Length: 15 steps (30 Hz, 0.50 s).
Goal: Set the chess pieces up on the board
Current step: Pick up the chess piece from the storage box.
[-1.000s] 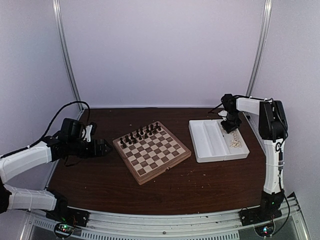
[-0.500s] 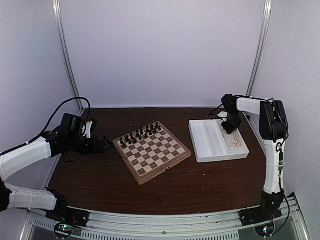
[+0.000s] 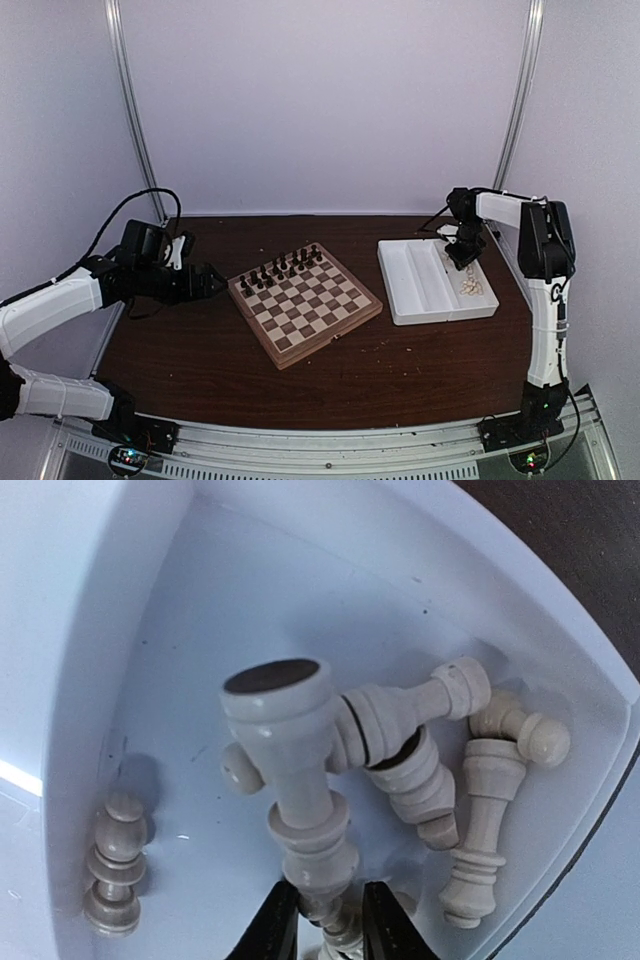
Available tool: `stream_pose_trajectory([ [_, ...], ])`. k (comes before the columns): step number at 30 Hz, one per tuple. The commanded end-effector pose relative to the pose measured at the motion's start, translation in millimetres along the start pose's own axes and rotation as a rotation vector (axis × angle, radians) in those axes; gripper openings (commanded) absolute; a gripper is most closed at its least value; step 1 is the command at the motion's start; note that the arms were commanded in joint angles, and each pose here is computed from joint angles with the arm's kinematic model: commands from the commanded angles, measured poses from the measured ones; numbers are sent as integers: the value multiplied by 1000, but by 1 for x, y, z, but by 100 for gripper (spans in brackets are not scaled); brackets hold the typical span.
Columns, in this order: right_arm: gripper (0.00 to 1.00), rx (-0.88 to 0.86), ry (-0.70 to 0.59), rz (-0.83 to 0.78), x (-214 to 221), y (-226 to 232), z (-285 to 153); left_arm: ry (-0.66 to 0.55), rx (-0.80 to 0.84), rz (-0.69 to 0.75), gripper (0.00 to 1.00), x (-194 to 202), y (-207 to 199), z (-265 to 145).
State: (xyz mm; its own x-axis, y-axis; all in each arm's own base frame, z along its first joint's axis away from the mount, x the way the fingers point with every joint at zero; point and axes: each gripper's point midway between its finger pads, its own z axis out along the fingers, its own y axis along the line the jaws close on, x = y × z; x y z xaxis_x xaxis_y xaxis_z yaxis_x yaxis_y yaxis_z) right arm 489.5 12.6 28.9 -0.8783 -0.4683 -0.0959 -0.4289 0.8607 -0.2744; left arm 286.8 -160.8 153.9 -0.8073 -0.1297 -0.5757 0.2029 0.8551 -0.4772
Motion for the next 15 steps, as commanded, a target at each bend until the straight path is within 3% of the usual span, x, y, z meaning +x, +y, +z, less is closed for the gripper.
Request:
stream_pose_trajectory([
  [1, 25, -115, 97, -8, 26, 14, 16, -28, 23, -11, 98, -13, -8, -6],
  [7, 24, -155, 118, -8, 27, 14, 31, -34, 31, -8, 98, -17, -12, -10],
  [15, 11, -160, 45, 29, 12, 10, 14, -28, 28, -23, 98, -11, -9, -10],
])
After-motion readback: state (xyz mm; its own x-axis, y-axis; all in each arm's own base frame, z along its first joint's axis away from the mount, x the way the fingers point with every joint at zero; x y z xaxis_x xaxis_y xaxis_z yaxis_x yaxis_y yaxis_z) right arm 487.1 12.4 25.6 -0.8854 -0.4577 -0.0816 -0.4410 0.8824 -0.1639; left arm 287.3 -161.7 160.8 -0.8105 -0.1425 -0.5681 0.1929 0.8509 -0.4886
